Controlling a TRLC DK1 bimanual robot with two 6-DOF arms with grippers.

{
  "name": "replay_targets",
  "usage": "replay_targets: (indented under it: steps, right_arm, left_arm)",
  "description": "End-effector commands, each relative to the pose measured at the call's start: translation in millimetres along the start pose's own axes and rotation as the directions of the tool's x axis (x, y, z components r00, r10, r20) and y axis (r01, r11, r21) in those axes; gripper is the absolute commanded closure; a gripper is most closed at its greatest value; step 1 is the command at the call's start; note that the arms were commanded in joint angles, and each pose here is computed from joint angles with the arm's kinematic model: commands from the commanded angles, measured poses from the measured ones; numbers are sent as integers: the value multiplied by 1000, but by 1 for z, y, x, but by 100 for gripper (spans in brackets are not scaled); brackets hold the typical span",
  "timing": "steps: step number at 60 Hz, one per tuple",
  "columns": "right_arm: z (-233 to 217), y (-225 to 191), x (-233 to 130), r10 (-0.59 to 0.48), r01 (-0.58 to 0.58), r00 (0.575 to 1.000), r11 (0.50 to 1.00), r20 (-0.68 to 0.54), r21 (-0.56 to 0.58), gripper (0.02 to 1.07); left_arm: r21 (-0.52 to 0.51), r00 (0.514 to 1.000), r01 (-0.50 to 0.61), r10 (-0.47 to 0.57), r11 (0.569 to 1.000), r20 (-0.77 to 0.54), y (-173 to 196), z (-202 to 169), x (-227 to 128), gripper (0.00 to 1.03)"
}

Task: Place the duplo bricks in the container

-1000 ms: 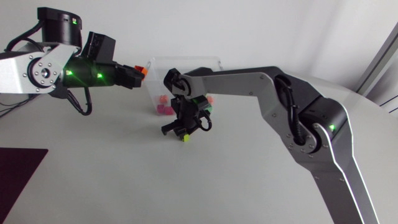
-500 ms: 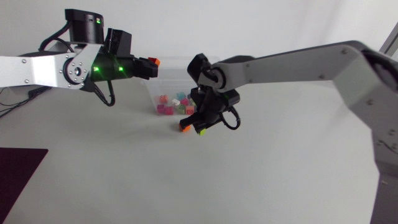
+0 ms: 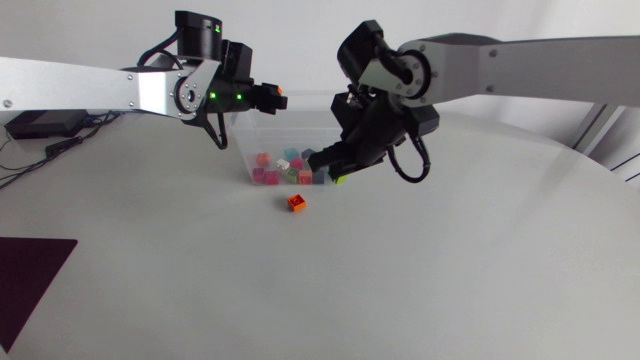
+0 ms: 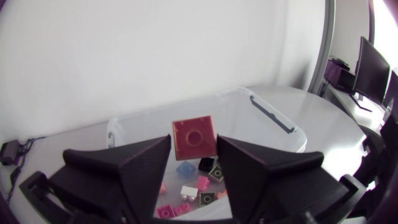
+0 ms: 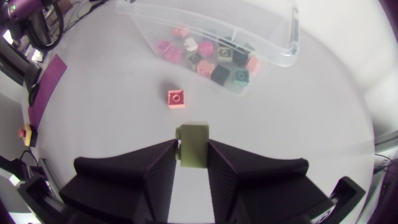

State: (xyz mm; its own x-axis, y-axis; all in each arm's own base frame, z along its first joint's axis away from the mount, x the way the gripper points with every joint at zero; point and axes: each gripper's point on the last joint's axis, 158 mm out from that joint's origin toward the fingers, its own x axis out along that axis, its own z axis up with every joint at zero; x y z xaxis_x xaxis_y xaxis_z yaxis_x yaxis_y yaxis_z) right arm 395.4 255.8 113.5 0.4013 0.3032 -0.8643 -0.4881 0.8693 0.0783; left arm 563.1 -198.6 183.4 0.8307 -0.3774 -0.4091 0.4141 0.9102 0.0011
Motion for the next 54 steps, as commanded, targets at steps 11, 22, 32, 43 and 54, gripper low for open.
replay_targets:
  steps: [11, 22, 32, 43, 54]
  right_arm:
    - [52, -28, -46, -4, -1, 987, 1000, 158, 29, 80]
    - [81, -39, -54, 8, -19, 975, 999, 220, 46, 80]
    - [105, -38, -54, 22, -34, 961, 999, 276, 39, 79]
    - [126, -32, -54, 31, -43, 943, 999, 332, 29, 79]
    - [148, -31, -54, 35, -45, 913, 999, 406, 15, 79]
  left_arm:
    - [33, 998, 15, -13, 999, -57, -4, -15, -25, 6]
    - [123, 981, 134, -114, 983, -158, -28, -46, -71, 6]
    - [182, 948, 231, -179, 956, -263, -49, -100, -85, 7]
    - [196, 898, 345, -262, 918, -354, -70, -149, -80, 7]
    - [191, 872, 386, -289, 902, -396, -73, -175, -54, 7]
